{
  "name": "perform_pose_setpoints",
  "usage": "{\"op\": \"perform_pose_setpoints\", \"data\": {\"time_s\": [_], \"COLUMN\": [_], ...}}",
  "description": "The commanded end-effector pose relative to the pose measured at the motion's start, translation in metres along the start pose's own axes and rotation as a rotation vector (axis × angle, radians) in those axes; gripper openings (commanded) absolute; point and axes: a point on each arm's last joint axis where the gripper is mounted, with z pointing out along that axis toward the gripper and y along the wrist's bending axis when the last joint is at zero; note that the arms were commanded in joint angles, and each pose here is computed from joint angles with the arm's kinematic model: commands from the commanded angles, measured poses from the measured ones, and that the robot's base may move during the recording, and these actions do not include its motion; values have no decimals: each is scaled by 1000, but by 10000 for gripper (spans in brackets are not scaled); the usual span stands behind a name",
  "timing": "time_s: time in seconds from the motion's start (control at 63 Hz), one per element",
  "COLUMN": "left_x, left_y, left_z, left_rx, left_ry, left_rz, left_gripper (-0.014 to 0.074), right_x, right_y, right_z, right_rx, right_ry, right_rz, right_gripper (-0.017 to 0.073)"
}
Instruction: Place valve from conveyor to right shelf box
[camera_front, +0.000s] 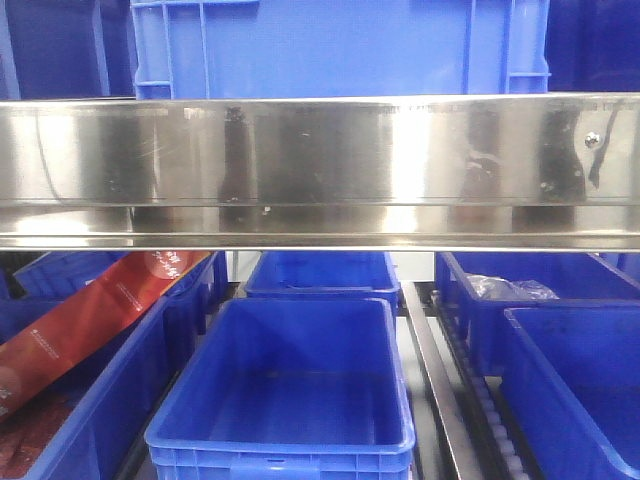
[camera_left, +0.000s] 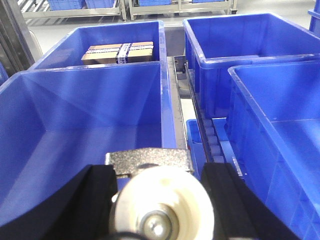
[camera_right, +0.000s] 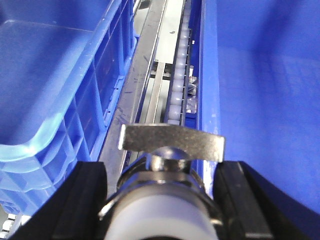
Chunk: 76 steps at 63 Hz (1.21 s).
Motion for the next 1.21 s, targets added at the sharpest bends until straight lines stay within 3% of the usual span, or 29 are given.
{"op": "perform_pose_setpoints", "data": {"time_s": [0.0, 0.413, 0.603, 0.698, 0.794, 0.968, 1.19], "left_x": [-9, -9, -15, -20, -25, -36, -34], "left_y": [0, 0, -12, -28, -53, -117, -176], "left_z": [-6, -6, -7, -4, 3, 34, 77], "left_rx": [-5, -1, 92, 148, 233, 417, 532], "left_ry": [-77, -78, -141, -180, -204, -201, -164], "left_rz": [-10, -14, -76, -44, -27, 15, 48], "left_gripper": [-111, -111, -111, -111, -111, -111, -111], "right_x": [-8, -13, -20, -29, -40, -66, -79], "right_y": [-1, -1, 2, 7, 17, 48, 86], "right_z": [-9, -9, -12, -16, -15, -3, 43], "right_rx": [19, 17, -16, -60, -97, -202, -298], "right_ry": [-88, -140, -214, -285, -330, -403, -391], "right_rz": [-8, -2, 23, 46, 31, -19, -53], "right_gripper": [-154, -154, -154, -154, -154, -154, -154]}}
